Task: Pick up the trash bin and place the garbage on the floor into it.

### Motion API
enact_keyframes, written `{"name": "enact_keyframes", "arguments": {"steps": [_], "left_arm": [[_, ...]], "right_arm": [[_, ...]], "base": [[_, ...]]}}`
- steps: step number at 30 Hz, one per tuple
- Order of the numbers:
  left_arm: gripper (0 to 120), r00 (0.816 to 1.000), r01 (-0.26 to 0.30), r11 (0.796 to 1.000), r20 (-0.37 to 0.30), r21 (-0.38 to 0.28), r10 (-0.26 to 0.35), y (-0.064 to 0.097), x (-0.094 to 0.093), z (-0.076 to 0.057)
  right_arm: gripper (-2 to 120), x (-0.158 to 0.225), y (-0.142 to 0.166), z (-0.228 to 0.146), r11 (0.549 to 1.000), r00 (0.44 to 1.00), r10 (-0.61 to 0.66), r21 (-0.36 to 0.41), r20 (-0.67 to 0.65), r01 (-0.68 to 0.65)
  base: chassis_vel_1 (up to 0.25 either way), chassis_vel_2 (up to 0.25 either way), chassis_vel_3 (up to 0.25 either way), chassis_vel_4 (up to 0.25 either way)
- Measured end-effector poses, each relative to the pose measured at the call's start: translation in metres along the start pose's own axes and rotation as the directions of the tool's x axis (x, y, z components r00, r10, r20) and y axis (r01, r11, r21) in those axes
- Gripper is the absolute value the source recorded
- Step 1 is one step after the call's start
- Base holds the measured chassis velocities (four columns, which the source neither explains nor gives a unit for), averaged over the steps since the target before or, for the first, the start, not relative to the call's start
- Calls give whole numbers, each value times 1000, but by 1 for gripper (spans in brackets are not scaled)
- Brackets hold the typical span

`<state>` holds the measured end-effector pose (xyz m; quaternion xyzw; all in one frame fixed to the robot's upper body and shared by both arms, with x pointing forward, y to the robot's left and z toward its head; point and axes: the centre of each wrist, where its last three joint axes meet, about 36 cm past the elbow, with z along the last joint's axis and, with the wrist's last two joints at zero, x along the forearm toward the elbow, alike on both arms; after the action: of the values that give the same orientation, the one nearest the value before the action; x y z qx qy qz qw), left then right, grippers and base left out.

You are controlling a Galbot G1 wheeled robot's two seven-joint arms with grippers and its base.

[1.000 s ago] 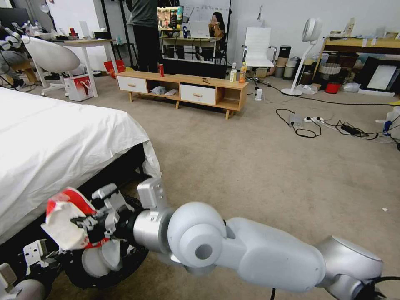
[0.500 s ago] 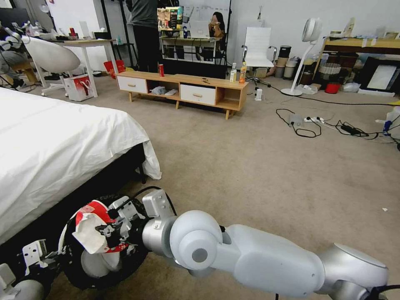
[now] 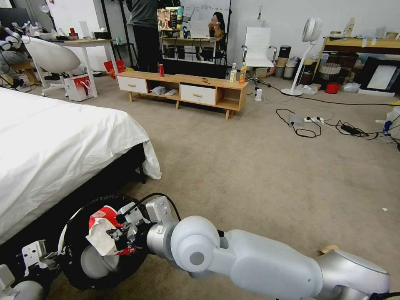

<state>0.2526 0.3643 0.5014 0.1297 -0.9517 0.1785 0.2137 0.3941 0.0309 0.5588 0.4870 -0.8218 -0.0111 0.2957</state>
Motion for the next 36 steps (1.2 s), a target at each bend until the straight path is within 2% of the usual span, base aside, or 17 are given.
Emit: {"name": "enact_keyframes", "arguments": {"steps": [8, 19, 20, 21, 23, 24, 26, 29, 31, 32, 35, 36], "left_arm": [[1, 1000, -4, 1000, -2, 3, 4, 0, 2, 1], [1, 1000, -13, 1000, -2, 5, 13, 0, 1, 3], [1, 1000, -13, 1000, -3, 6, 13, 0, 1, 3], [1, 1000, -13, 1000, -3, 6, 13, 0, 1, 3], [1, 1000, -14, 1000, -4, 7, 14, 0, 0, 3], [1, 1000, -14, 1000, -4, 7, 14, 0, 0, 3], [1, 1000, -12, 1000, -6, 8, 12, 0, 0, 4], [1, 1000, -11, 1000, -6, 8, 11, 1, -1, 4], [1, 1000, -9, 1000, -8, 8, 9, 1, -1, 4], [1, 1000, -9, 1000, -8, 8, 9, 1, -1, 4], [1, 1000, -6, 1000, -9, 9, 6, 2, -2, 5], [1, 1000, -6, 1000, -9, 9, 6, 2, -2, 5]], "right_arm": [[0, -24, -15, 13, 999, 999, 28, -22, -21, -29], [1, -28, -17, 11, 999, 999, 31, -28, 7, -31], [10, -26, -17, 7, 999, 999, 29, -27, 16, -29], [10, -26, -17, 7, 999, 999, 29, -27, 16, -29], [20, -25, -16, 5, 999, 999, 28, -27, 23, -28], [20, -25, -16, 5, 999, 999, 28, -27, 23, -28], [31, -22, -15, 3, 999, 999, 26, -27, 32, -25], [35, -21, -15, 2, 999, 999, 25, -28, 35, -24], [48, -16, -13, -1, 999, 999, 25, -24, 44, -24], [48, -16, -13, -1, 999, 999, 25, -24, 44, -24], [64, -8, -10, -6, 1000, 998, 23, -16, 52, -22], [64, -8, -10, -6, 1000, 998, 23, -16, 52, -22]], "base": [[0, 0, 0, 0], [0, 0, 0, 0], [0, 0, 0, 0], [0, 0, 0, 0], [0, 0, 0, 0], [0, 0, 0, 0], [0, 0, 0, 0], [0, 0, 0, 0], [0, 0, 0, 0], [0, 0, 0, 0], [0, 0, 0, 0], [0, 0, 0, 0]]}}
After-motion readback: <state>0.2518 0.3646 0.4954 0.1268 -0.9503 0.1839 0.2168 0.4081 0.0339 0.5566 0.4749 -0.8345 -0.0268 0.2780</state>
